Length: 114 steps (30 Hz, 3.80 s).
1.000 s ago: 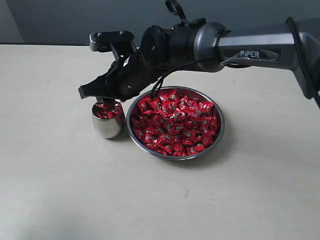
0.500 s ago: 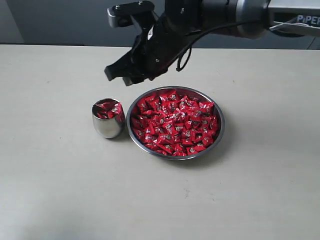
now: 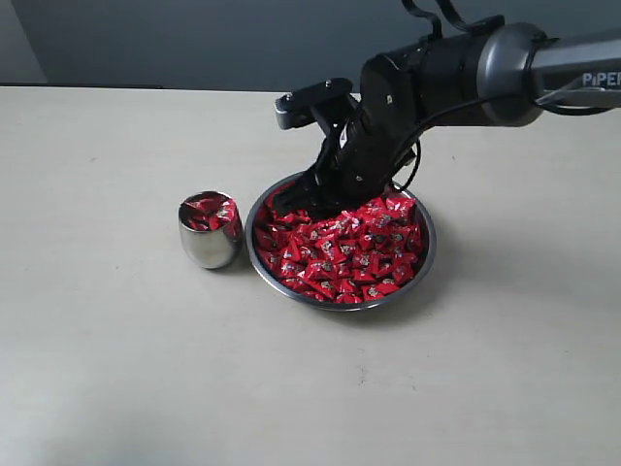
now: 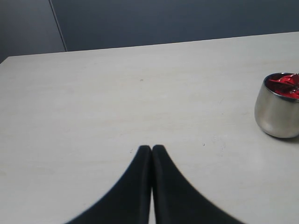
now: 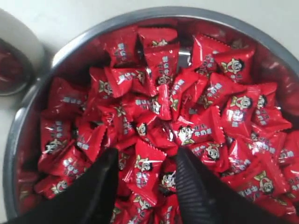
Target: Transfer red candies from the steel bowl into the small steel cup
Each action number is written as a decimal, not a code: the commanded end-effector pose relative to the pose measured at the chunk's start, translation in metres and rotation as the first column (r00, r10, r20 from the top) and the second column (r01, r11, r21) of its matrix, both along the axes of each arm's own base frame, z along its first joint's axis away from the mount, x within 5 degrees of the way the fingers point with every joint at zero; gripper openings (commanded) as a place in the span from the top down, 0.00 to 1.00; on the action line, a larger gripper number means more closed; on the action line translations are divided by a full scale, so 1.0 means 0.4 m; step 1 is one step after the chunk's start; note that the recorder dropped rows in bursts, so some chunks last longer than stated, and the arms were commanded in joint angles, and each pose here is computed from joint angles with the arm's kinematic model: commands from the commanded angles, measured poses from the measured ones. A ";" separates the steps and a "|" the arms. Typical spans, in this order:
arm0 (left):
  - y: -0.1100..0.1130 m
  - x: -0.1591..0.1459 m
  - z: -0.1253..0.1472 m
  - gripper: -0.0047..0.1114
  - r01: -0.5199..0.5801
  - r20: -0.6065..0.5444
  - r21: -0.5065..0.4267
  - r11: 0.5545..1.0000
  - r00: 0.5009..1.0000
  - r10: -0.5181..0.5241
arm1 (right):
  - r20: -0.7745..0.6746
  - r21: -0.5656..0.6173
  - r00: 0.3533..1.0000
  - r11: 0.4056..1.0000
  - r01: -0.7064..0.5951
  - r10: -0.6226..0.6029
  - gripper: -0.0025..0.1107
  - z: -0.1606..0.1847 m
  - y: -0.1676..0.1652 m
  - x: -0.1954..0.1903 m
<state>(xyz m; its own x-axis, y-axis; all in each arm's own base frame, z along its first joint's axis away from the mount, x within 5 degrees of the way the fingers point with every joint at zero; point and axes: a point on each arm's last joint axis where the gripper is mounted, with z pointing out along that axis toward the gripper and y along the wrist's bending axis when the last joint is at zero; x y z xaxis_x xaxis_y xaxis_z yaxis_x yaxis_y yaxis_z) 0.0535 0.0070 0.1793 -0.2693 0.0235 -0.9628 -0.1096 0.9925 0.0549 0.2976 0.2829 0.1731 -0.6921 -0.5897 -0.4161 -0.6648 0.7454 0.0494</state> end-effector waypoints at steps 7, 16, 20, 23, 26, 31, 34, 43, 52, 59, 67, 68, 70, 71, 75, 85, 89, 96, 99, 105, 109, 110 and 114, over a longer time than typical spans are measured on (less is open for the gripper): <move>-0.001 -0.001 0.009 0.96 0.008 0.018 0.003 1.000 1.000 -0.008 | -0.031 -0.038 0.998 0.998 0.048 -0.049 0.63 -0.100 -0.026 0.040; -0.001 -0.001 0.009 0.96 0.008 0.018 0.003 1.000 1.000 -0.008 | -0.070 -0.022 0.995 0.997 0.074 -0.075 0.98 -0.128 -0.019 0.039; -0.001 -0.001 0.009 0.96 0.008 0.018 0.003 1.000 1.000 -0.008 | -0.060 -0.012 0.995 0.997 0.074 -0.075 0.99 -0.115 -0.019 0.039; -0.001 -0.001 0.009 0.96 0.008 0.018 0.003 1.000 1.000 -0.008 | -0.036 0.016 0.996 0.997 0.080 -0.080 0.99 -0.077 -0.019 0.039; -0.001 -0.001 0.009 0.96 0.008 0.018 0.003 1.000 1.000 -0.008 | -0.009 0.043 0.997 0.996 0.080 -0.079 0.99 -0.037 -0.021 0.037; -0.001 -0.001 0.009 0.96 0.008 0.018 0.003 1.000 1.000 -0.008 | 0.023 0.077 0.996 0.994 0.079 -0.081 0.99 0.009 -0.024 0.033; -0.001 -0.001 0.009 0.96 0.008 0.018 0.003 1.000 1.000 -0.008 | 0.033 0.093 0.996 0.993 0.076 -0.080 0.99 0.028 -0.025 0.031; -0.001 -0.001 0.009 0.96 0.008 0.018 0.003 1.000 1.000 -0.008 | 0.166 0.204 0.985 0.976 -0.070 0.035 0.99 0.116 0.065 -0.052; -0.001 -0.001 0.009 0.96 0.008 0.018 0.003 1.000 1.000 -0.008 | 0.188 0.217 0.975 0.963 -0.161 0.121 0.99 0.073 0.182 -0.080; -0.001 -0.001 0.009 0.96 0.008 0.018 0.003 1.000 1.000 -0.008 | 0.136 0.165 0.982 0.974 -0.155 0.133 0.99 -0.004 0.194 -0.071; -0.001 -0.001 0.009 0.96 0.008 0.018 0.003 1.000 1.000 -0.008 | 0.137 0.163 0.982 0.974 -0.155 0.134 0.99 -0.006 0.194 -0.071; -0.001 -0.001 0.009 0.96 0.008 0.018 0.003 1.000 1.000 -0.008 | 0.133 0.161 0.982 0.975 -0.155 0.135 0.99 -0.007 0.194 -0.071; -0.001 -0.001 0.009 0.96 0.008 0.018 0.003 1.000 1.000 -0.008 | 0.122 0.151 0.983 0.976 -0.156 0.138 0.99 -0.007 0.191 -0.074; -0.001 -0.001 0.009 0.96 0.008 0.018 0.003 1.000 1.000 -0.008 | 0.117 0.146 0.983 0.977 -0.156 0.140 0.99 -0.006 0.190 -0.075; -0.001 -0.001 0.009 0.96 0.008 0.018 0.003 1.000 1.000 -0.008 | 0.108 0.135 0.983 0.978 -0.160 0.146 0.98 0.007 0.184 -0.080; -0.001 -0.001 0.009 0.96 0.008 0.018 0.003 1.000 1.000 -0.008 | 0.143 0.157 0.979 0.973 -0.170 0.148 0.57 0.062 0.176 -0.085; -0.001 -0.001 0.009 0.96 0.008 0.018 0.003 1.000 1.000 -0.008 | 0.163 0.176 0.976 0.969 -0.173 0.145 0.57 0.095 0.170 -0.089; -0.001 -0.001 0.009 0.96 0.008 0.018 0.003 1.000 1.000 -0.008 | 0.156 0.174 0.976 0.968 -0.180 0.154 0.57 0.174 0.140 -0.115; -0.001 -0.001 0.009 0.96 0.008 0.018 0.003 1.000 1.000 -0.008 | 0.144 0.165 0.976 0.969 -0.184 0.161 0.57 0.222 0.114 -0.135; -0.001 -0.001 0.009 0.96 0.008 0.018 0.003 1.000 1.000 -0.008 | 0.182 0.162 0.974 0.973 -0.166 0.136 0.79 0.329 0.024 -0.193; -0.001 -0.001 0.009 0.96 0.008 0.018 0.003 1.000 1.000 -0.008 | 0.202 0.167 0.973 0.975 -0.143 0.109 0.97 0.390 -0.058 -0.249; -0.001 -0.001 0.009 0.96 0.008 0.018 0.003 1.000 1.000 -0.008 | 0.210 0.171 0.972 0.975 -0.145 0.108 0.98 0.406 -0.082 -0.266; -0.001 -0.001 0.009 0.96 0.008 0.018 0.003 1.000 1.000 -0.008 | 0.266 0.192 0.959 0.969 -0.156 0.101 0.98 0.459 -0.181 -0.337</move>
<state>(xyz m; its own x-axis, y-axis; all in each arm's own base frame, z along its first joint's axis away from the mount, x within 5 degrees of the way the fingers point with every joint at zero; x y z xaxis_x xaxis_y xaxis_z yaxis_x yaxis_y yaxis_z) 0.0535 0.0070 0.1793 -0.2693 0.0235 -0.9628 -0.1096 0.9925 0.0549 0.1803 0.2376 0.3439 -0.4998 -0.5528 -0.6668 -0.7662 0.6411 0.0428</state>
